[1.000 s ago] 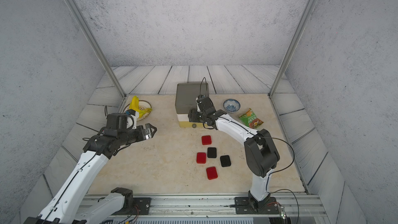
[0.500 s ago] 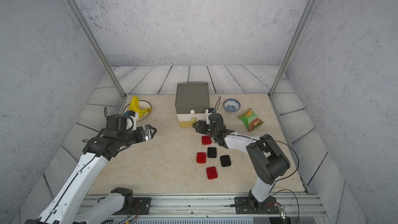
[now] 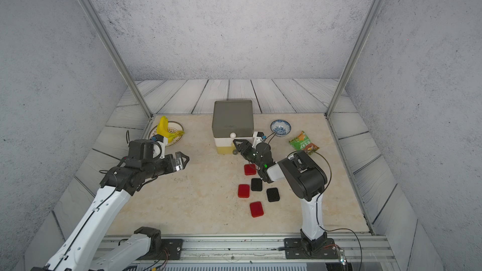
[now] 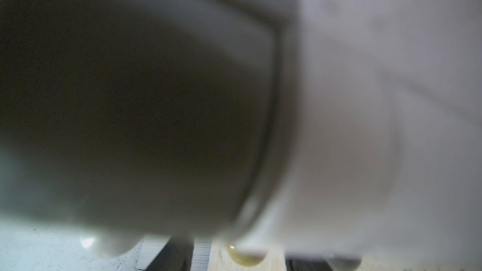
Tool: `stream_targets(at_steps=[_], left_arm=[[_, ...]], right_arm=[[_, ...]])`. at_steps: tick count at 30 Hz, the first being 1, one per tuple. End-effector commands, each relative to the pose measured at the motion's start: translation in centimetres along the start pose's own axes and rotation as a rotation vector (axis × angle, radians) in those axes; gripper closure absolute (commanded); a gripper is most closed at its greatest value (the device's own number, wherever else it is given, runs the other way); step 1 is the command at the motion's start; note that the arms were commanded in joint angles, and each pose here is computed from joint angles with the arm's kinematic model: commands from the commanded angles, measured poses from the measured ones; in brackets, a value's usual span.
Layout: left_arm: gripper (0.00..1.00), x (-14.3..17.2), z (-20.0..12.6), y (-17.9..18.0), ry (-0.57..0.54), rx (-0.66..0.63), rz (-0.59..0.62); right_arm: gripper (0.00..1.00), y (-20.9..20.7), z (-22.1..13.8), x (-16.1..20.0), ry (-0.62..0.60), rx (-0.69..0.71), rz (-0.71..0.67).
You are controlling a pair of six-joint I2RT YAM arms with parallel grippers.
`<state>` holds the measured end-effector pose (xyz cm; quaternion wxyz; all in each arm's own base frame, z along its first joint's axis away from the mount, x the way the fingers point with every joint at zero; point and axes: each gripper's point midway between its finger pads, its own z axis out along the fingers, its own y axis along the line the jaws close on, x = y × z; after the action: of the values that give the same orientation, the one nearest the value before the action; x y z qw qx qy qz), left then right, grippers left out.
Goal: Place the brooch boxes into the drawer by color
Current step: Open the drawer in the storage box.
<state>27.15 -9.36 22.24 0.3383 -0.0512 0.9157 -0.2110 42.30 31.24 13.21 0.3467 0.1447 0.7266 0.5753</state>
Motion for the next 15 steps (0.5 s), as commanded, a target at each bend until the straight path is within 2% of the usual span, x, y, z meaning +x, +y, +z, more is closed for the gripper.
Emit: stream_targets(at_steps=[1,8,15], left_arm=[[0.02,0.2,0.3,0.7,-0.005,-0.019,0.007],[0.02,0.3,0.6,0.6,0.002,-0.011,0.005],[0.02,0.6,0.5,0.9,0.008,-0.02,0.011]], right_arm=[[0.43,3.5,-0.1,-1.0,-0.021,-0.088,0.003],[0.49,1.7,0.0,-0.2,-0.027,-0.032,0.032],[0.49,1.1,0.4,0.6,-0.034,-0.015,0.049]])
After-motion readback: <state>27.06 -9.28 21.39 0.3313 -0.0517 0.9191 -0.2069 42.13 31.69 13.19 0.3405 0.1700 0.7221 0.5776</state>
